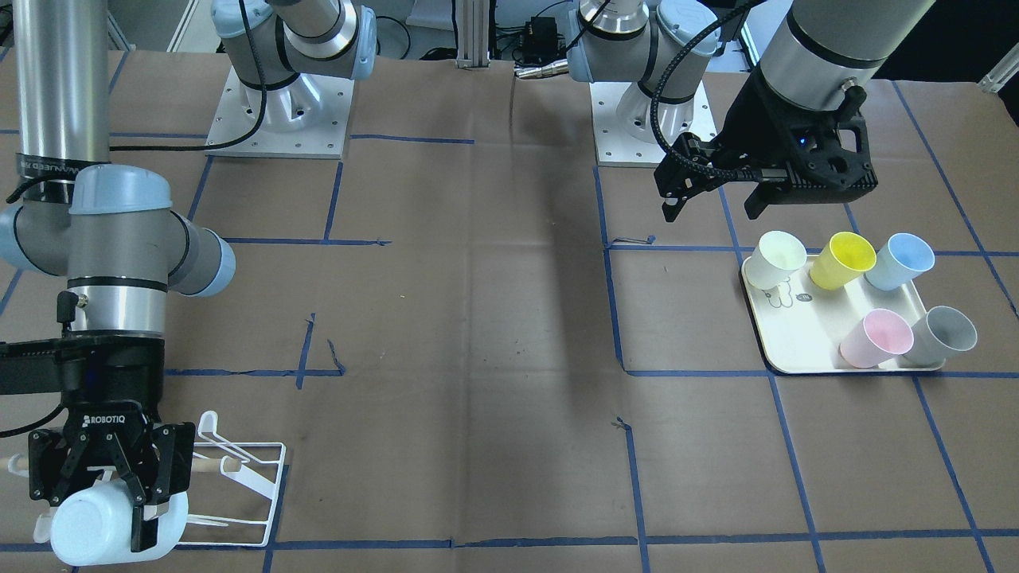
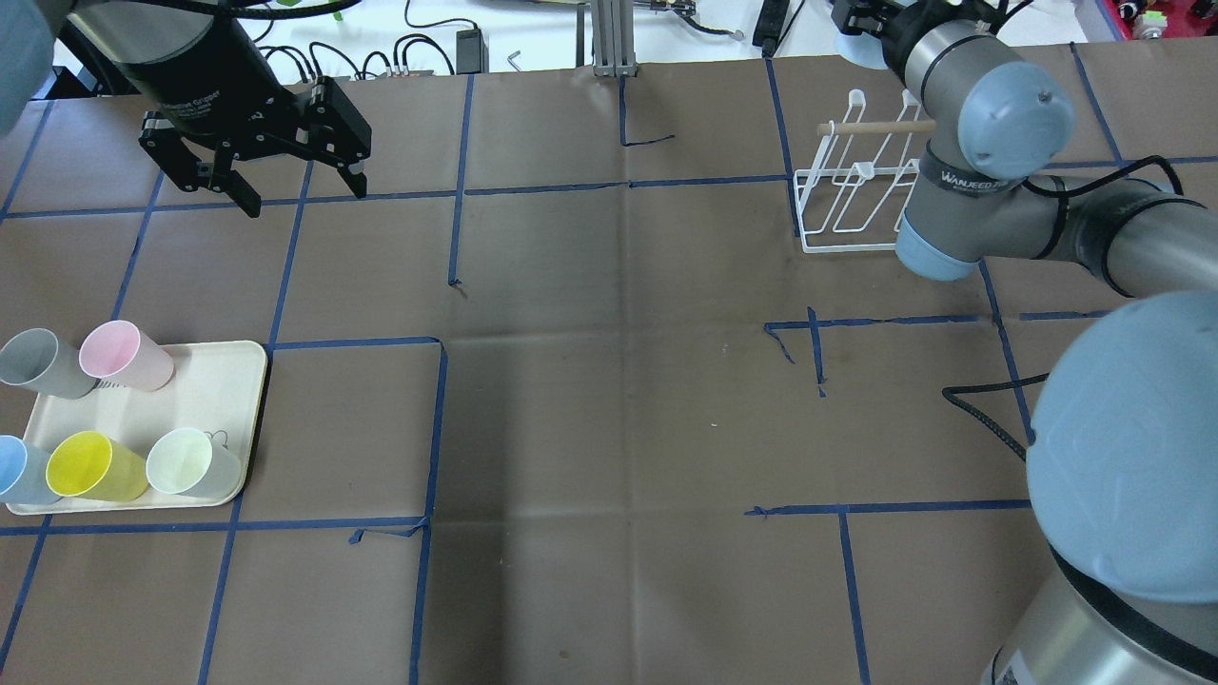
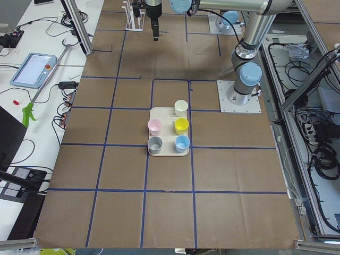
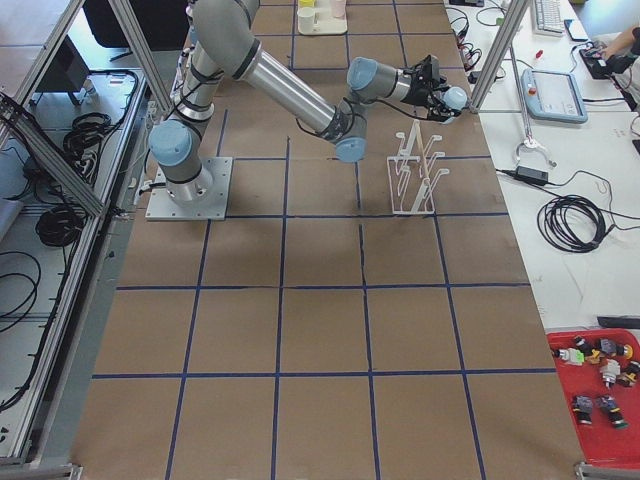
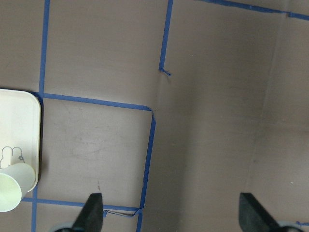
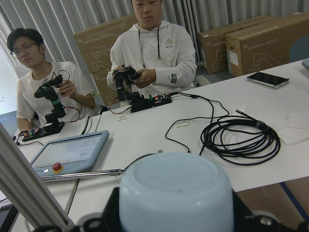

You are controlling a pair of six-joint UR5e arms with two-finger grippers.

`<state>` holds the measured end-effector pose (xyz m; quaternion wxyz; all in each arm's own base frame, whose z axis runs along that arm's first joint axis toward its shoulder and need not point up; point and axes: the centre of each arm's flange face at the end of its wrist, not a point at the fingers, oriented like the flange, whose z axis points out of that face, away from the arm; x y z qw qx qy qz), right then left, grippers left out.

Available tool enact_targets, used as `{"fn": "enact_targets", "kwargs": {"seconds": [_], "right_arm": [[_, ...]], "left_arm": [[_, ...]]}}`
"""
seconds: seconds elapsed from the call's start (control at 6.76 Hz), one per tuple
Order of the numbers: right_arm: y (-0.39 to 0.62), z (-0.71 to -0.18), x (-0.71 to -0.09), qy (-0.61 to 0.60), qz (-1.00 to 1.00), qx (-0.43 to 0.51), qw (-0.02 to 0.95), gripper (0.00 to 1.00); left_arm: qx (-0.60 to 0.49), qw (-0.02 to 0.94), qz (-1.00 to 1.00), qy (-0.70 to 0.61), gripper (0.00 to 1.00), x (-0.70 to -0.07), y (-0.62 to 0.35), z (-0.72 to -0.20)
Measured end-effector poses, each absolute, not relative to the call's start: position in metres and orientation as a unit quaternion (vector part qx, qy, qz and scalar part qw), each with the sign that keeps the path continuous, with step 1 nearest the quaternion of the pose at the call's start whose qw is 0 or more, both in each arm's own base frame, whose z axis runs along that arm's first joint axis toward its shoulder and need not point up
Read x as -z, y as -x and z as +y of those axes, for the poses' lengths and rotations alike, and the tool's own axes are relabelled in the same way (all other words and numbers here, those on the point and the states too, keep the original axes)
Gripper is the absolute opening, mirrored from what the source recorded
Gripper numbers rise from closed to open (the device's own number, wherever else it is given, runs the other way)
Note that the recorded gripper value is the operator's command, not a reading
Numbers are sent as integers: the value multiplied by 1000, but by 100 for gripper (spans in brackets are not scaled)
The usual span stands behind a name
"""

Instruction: Transfer IKEA cup to right arm and place on rack

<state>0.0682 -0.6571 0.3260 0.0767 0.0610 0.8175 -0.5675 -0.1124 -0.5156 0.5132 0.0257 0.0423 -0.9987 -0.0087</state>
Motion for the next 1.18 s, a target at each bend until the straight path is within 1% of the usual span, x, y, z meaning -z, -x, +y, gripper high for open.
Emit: {"fn": "enact_targets", "kwargs": {"seconds": [0.44, 0.74, 0.89, 1.18], "right_arm": [[-61, -665, -295, -55, 826, 558, 60, 19], [-59, -665, -278, -60, 834, 546, 56, 20], [-59, -663, -271, -62, 838, 539, 55, 28], [-60, -658, -259, -65, 844, 529, 54, 99]], "left_arm": [[24, 12, -999, 34, 99, -488, 97, -487], [32, 9, -999, 36, 99, -460, 32, -471], [41, 7, -999, 29, 99, -447, -9, -460], [53, -6, -998, 29, 99, -424, -74, -435]]}}
